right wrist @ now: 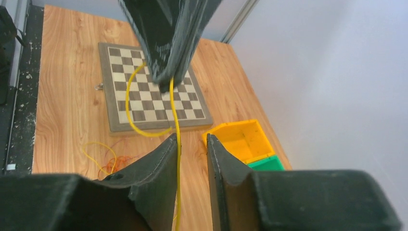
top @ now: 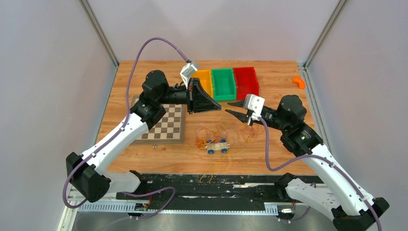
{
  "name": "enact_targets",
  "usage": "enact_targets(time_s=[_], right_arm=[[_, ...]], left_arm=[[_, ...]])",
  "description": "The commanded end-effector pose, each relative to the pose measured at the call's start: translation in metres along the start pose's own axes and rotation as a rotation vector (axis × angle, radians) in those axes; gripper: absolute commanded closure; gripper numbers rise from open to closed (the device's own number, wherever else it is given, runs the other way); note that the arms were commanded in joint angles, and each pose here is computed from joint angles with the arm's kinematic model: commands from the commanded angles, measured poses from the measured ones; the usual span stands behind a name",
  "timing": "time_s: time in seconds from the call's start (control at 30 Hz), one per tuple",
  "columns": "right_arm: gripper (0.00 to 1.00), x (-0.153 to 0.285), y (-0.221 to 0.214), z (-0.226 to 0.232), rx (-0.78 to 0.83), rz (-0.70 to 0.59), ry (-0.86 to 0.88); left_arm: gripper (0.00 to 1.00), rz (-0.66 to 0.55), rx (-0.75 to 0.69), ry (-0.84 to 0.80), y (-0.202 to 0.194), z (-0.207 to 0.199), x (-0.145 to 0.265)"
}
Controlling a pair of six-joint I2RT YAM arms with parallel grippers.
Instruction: Untangle the cables
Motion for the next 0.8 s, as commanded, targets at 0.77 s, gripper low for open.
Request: enact_targets(time_s=[0.77], right_arm=[[1.00, 0.011, 0.084, -0.054, -0.092, -0.124, -0.123]], left_arm=[[0.93, -0.176, -0.139, 0.313, 0.033, 0.009, 0.069]])
Point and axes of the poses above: each gripper's point midway between its finger pads, its own x axis back along the fingers, its own z axis along the line the jaws close on, y = z × x, the point moved 8 cm from there along x, back along the fingers, and after that the axes turned 11 degrees about x, right-handed, at the moved point
